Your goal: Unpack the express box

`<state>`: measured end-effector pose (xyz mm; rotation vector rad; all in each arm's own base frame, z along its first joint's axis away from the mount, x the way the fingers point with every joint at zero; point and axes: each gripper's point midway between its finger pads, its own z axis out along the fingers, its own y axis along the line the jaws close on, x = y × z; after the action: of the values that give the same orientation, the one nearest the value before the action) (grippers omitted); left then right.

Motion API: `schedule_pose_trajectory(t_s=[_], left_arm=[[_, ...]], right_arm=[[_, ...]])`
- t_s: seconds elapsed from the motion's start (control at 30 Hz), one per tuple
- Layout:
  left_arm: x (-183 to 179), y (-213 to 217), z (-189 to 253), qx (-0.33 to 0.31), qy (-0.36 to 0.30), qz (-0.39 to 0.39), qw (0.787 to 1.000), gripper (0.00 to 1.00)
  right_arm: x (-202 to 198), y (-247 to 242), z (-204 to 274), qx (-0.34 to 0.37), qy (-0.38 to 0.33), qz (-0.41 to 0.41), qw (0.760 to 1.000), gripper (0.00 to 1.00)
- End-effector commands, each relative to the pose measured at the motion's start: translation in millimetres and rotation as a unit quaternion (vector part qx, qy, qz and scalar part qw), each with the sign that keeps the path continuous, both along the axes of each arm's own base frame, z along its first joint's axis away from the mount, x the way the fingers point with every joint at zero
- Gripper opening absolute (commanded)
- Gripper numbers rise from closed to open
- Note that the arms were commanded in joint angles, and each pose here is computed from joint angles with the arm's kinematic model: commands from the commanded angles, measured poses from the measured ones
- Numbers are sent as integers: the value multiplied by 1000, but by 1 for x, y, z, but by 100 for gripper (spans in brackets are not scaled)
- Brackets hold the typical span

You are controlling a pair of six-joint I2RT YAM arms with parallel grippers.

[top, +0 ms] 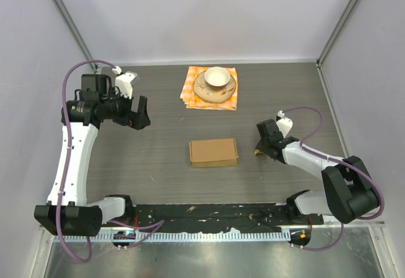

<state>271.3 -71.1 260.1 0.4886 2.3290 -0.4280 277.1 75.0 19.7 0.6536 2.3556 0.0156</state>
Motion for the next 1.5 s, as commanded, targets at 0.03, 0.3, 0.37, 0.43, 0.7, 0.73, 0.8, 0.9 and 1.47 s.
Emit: schedule_pose_trajectory(t_s=[0.03,0.3,0.37,0.43,0.7,0.73,0.8,0.9,1.47], left_arm=[[-7,-5,17,-12,-24,-17,1000,100],[-40,-39,46,-59,-105,-165,979,100],[-48,-48,52,-80,-108,-188,973,100],[-52,-54,58,-96,-104,-207,968,100],[-69,-79,68,-198,-44,-258,944,100],[-70,-80,67,-198,-48,-274,940,100],[-83,-84,67,-221,-21,-297,929,100],[-98,-88,68,-246,11,-331,911,100],[-151,-120,36,-252,165,-393,869,100]], right_arm=[[7,36,28,5,-27,94,995,8],[-1,139,146,12,-175,375,910,6],[-8,151,164,-7,-193,401,896,2],[-26,169,173,-33,-203,458,865,1],[-83,217,198,-134,-253,612,737,1],[-94,222,197,-150,-253,629,719,1],[-98,222,206,-188,-265,640,697,1],[-117,232,216,-229,-284,667,650,1],[-127,249,247,-329,-292,698,564,1]])
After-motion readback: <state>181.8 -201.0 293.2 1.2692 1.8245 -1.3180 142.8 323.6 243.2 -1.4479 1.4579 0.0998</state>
